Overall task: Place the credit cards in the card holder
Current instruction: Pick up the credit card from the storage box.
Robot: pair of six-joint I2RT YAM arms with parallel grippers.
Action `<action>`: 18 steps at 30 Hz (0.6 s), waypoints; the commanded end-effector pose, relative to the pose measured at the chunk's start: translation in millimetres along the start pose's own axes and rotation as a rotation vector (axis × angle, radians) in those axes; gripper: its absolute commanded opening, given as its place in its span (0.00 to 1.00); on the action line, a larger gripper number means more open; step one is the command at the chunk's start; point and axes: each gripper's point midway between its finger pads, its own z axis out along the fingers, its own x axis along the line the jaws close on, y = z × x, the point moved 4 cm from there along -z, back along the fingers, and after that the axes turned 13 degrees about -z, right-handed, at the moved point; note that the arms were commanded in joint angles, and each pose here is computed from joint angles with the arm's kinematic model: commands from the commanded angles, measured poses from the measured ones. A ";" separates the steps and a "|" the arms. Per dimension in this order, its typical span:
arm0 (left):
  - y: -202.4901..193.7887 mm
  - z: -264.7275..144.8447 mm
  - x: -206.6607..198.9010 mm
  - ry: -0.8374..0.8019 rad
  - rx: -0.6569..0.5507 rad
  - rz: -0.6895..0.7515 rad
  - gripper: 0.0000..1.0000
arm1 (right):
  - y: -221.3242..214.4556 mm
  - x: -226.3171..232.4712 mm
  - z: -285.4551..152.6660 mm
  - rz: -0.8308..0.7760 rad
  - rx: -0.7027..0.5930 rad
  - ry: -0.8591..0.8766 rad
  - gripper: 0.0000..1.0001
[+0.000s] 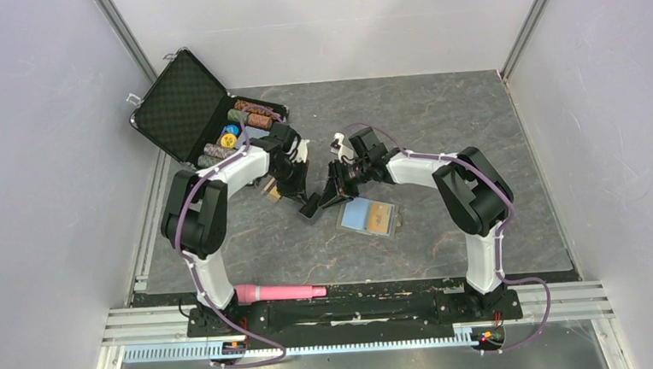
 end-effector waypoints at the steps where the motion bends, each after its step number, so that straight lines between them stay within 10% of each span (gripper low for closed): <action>1: -3.4 -21.8 -24.6 -0.064 -0.020 -0.002 0.02 | 28.2 -3.1 -2.4 -0.090 -0.089 -0.048 0.24; 18: -11.9 -14.6 -46.4 -0.158 0.099 0.069 0.23 | 22.5 -4.1 -6.2 -0.098 -0.078 -0.059 0.24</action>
